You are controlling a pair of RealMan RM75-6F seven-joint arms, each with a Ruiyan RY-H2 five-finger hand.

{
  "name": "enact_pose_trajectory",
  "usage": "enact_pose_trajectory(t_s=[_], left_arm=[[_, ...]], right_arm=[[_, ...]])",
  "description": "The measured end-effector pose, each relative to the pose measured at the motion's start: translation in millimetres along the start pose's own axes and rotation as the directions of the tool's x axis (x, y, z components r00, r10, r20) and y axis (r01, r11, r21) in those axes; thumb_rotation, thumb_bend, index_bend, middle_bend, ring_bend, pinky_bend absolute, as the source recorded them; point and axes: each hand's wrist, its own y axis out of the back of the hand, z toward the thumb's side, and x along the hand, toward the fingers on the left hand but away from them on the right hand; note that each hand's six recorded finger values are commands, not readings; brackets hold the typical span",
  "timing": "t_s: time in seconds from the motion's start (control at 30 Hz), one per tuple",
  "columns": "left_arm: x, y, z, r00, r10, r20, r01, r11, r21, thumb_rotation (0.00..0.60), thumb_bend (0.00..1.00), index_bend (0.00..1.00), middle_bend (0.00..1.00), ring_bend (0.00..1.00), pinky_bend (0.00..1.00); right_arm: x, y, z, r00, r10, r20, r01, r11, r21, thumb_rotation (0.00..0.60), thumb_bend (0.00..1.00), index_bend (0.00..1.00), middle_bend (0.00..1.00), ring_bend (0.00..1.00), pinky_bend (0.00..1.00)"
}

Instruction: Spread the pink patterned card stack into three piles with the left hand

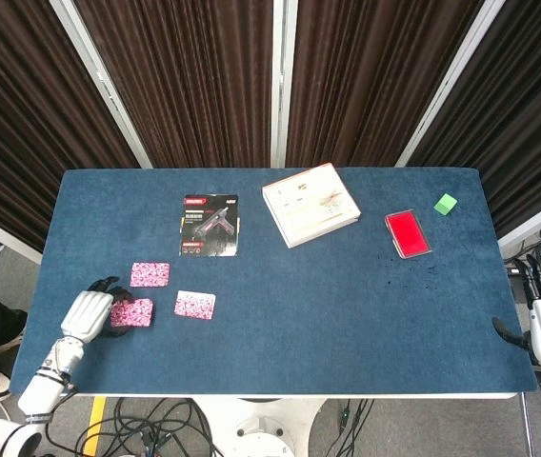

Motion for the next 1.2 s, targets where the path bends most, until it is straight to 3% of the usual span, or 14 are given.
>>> enact_pose_trajectory(t_s=[0.2,0.53,0.73,0.9,1.1,1.2], left_arm=[[0.5,-2.8,-0.2,1.0,-0.007,0.014,0.008,1.0,-0.011,0.6,0.17,0.32,0.3,0.13,0.18],[0.3,1.1,-2.7,1.0,-0.003,0.019,0.003,1.0,-0.031,0.6,0.15,0.26,0.28,0.13,0.18],[3.2,21.6,-0.3,0.997,0.072,0.026,-0.071,0.997,-0.043,0.6,0.12,0.26,0.27,0.13,0.18],[6.7,46.3,-7.3,0.988,0.156,-0.02,-0.156,0.986,-0.051,0.6,0.12,0.27,0.25,0.11,0.18],[9.3,77.6,-22.7,0.959,0.274,-0.077,-0.267,0.959,0.092,0.6,0.12,0.22,0.16,0.05,0.17],[9.7,99.9,-33.4,0.921,0.372,-0.118,-0.348,0.92,0.18,0.6,0.11,0.2,0.15,0.04,0.17]], right_arm=[[0.3,-0.1,-0.2,1.0,0.002,0.0,-0.002,1.0,-0.001,0.6,0.13,0.02,0.0,0.0,0.0],[0.0,-0.6,0.0,1.0,0.008,-0.001,-0.008,1.0,-0.002,0.6,0.13,0.02,0.0,0.0,0.0],[0.0,-0.5,-0.3,1.0,0.006,0.001,-0.006,1.0,-0.002,0.6,0.13,0.02,0.0,0.0,0.0],[-0.2,-0.1,1.0,1.0,-0.003,-0.001,0.003,1.0,0.003,0.6,0.13,0.02,0.0,0.0,0.0],[0.0,5.1,10.0,0.996,-0.064,-0.065,0.066,0.998,0.02,0.6,0.13,0.02,0.0,0.0,0.0],[0.9,4.0,10.5,0.994,-0.078,-0.075,0.08,0.997,0.02,0.6,0.13,0.02,0.0,0.0,0.0]])
